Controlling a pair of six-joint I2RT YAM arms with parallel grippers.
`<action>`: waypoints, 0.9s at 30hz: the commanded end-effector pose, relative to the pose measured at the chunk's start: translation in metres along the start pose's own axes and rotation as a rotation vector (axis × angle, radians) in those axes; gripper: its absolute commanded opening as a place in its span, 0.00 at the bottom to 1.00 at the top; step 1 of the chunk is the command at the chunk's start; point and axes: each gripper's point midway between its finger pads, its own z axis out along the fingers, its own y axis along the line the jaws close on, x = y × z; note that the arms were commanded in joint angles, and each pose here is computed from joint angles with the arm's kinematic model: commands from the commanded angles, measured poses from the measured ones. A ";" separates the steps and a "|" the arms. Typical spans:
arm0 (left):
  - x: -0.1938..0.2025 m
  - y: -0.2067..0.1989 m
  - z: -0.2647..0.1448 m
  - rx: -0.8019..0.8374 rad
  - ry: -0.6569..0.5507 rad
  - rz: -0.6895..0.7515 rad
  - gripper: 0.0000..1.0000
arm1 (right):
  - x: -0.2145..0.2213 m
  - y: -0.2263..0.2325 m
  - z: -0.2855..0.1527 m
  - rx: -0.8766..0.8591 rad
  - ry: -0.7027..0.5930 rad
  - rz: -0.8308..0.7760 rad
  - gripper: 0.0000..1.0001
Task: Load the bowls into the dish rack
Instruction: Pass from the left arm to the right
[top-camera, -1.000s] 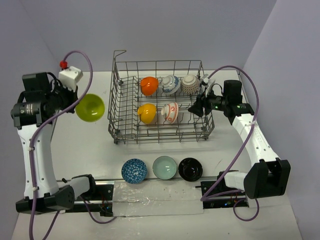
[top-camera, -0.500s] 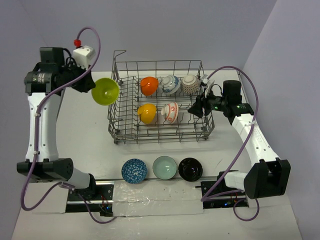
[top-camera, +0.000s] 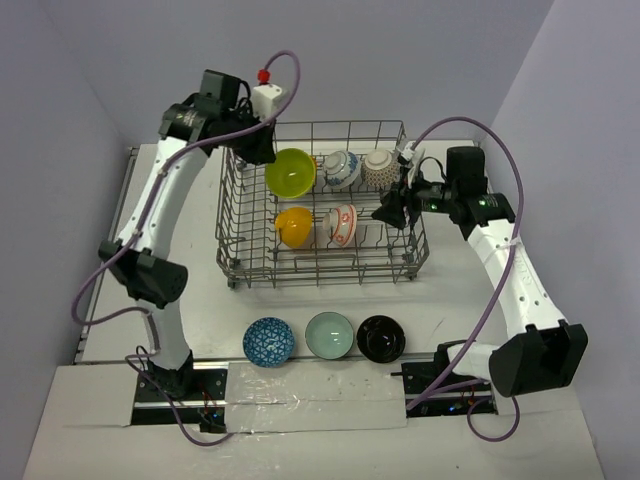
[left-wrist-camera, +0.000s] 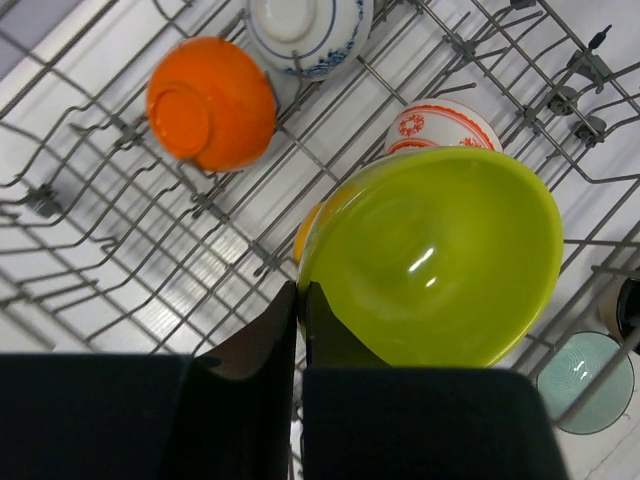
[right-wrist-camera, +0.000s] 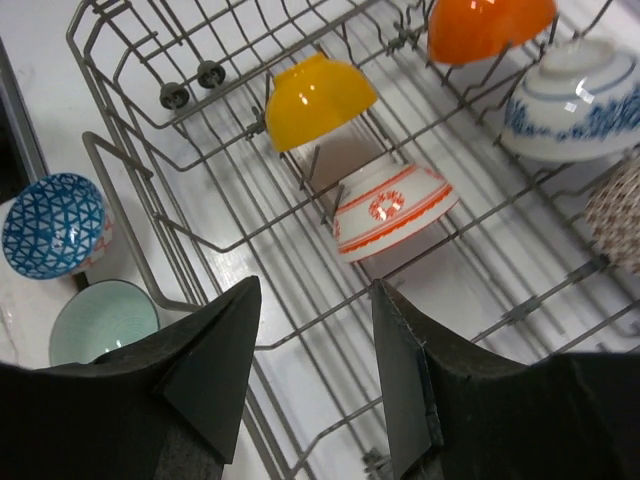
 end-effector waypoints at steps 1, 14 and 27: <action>-0.022 -0.016 0.015 0.039 -0.045 0.025 0.00 | -0.024 0.013 -0.006 -0.050 -0.010 -0.117 0.56; 0.011 -0.061 0.088 0.159 0.106 0.048 0.00 | -0.025 0.029 0.034 -0.159 0.073 -0.605 0.52; 0.028 -0.079 0.101 0.201 0.182 0.063 0.00 | 0.012 0.053 0.086 -0.352 0.206 -0.637 0.47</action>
